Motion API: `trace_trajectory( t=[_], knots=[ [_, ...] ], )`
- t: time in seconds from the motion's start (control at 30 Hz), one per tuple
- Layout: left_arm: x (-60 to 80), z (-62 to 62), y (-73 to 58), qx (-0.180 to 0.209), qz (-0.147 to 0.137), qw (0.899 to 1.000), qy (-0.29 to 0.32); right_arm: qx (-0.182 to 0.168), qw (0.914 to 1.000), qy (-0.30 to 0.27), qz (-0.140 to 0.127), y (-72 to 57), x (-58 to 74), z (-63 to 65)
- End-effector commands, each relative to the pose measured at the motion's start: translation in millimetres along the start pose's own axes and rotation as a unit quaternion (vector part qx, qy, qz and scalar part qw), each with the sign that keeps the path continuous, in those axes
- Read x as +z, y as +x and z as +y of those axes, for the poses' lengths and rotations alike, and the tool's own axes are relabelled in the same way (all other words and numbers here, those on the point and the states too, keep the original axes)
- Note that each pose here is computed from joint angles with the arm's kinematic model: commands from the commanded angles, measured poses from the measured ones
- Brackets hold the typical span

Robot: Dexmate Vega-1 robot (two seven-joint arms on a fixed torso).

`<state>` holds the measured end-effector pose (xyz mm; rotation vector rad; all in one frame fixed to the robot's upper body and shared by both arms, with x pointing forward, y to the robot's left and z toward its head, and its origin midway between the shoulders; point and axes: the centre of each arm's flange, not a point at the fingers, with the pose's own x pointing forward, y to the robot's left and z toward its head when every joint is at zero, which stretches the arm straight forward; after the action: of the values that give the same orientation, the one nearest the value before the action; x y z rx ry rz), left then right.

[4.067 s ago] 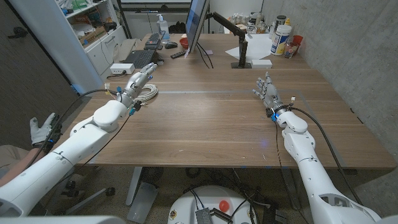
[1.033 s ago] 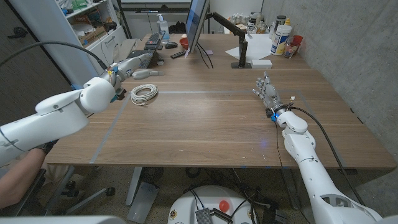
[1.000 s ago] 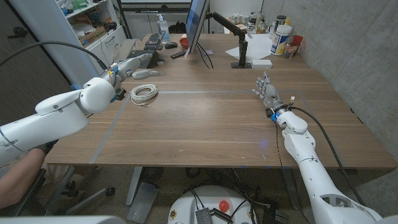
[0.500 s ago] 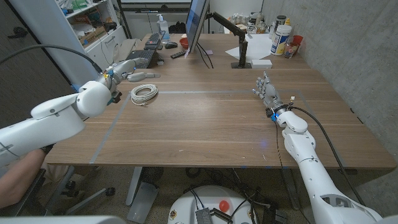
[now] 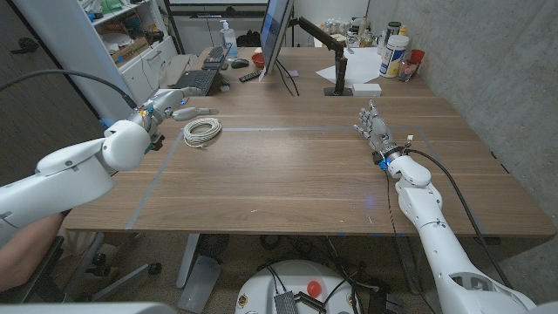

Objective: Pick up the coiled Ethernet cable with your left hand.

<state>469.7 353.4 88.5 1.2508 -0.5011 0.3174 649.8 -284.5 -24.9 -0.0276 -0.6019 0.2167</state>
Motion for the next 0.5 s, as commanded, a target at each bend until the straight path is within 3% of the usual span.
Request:
trace_trajectory(
  t=[0.03,0.2,0.5],
  knots=[
    [-21.7,5.1,-0.6,-0.025,0.054,0.998,-0.008,0.0,1.0,0.001,0.002,0.1,-1.4,0.7],
    [-26.5,8.2,1.2,-0.039,0.073,0.996,-0.011,0.005,1.0,0.0,0.003,0.5,-1.7,1.1],
    [-27.8,7.4,4.3,-0.046,0.079,0.996,-0.003,0.006,1.0,-0.001,0.004,0.6,-1.2,1.0]
  ],
)
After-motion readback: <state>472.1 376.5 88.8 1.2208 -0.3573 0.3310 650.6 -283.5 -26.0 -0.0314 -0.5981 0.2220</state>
